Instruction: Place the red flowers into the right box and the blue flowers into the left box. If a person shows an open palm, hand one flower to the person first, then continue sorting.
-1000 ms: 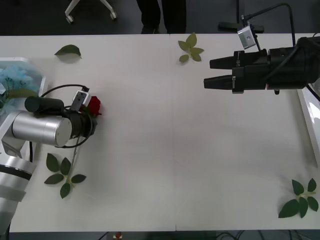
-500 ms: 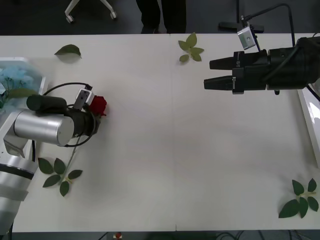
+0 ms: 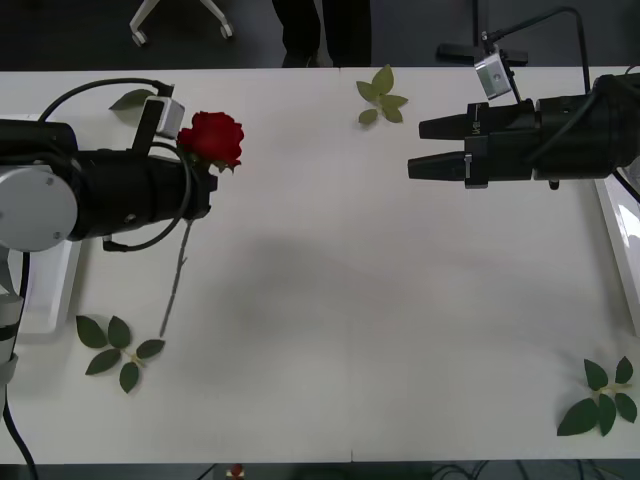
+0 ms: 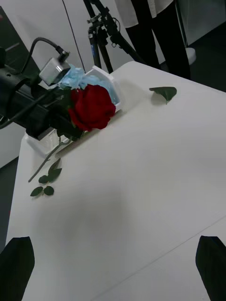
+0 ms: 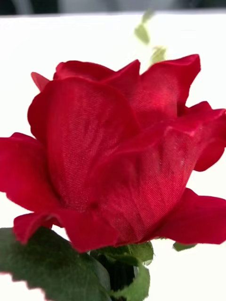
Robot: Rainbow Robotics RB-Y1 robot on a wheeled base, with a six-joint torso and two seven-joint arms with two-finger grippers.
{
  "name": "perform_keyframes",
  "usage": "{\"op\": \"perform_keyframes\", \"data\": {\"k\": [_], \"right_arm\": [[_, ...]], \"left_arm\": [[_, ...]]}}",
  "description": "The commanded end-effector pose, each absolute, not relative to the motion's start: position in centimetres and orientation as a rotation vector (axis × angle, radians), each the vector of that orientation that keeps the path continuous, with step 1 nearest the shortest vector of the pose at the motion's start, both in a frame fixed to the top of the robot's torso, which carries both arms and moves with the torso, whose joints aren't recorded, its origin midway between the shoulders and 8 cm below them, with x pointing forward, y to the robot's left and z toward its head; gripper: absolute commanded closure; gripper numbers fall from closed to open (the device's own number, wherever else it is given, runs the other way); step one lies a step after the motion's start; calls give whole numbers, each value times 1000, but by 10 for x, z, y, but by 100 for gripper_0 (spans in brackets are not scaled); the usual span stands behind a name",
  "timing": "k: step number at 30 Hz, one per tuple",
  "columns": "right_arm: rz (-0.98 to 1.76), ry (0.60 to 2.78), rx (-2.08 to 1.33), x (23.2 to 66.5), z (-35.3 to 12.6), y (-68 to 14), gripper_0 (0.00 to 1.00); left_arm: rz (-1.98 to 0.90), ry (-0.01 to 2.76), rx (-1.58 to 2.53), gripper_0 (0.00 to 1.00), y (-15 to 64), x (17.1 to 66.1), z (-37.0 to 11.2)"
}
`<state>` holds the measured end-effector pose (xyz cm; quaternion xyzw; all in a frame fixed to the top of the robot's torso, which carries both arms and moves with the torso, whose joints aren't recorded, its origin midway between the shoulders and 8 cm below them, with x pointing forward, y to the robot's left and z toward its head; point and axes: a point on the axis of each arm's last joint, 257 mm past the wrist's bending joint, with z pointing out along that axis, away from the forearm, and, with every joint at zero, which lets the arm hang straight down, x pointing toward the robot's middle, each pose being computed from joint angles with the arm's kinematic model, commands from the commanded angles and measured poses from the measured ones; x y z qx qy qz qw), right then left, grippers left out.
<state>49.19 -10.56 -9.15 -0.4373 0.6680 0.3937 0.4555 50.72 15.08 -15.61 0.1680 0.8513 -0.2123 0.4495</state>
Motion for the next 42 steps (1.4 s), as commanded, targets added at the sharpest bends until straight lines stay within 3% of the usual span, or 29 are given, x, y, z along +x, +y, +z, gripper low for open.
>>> {"op": "perform_keyframes", "data": {"k": [1, 16, 35, 42], "right_arm": [[965, 1617, -1113, 489, -79, -99, 0], [1140, 1729, -1044, 474, -93, -108, 0], [1541, 1911, -896, 420, -128, -96, 0], [1591, 1886, -883, 416, -127, -81, 0]], "left_arm": [[-669, 1932, 410, 100, 128, 512, -87], [-1068, 1565, 392, 100, 35, 496, 32], [-1236, 1461, 304, 100, -51, 503, 45], [-1255, 1467, 305, 100, -63, 502, 44]]}}
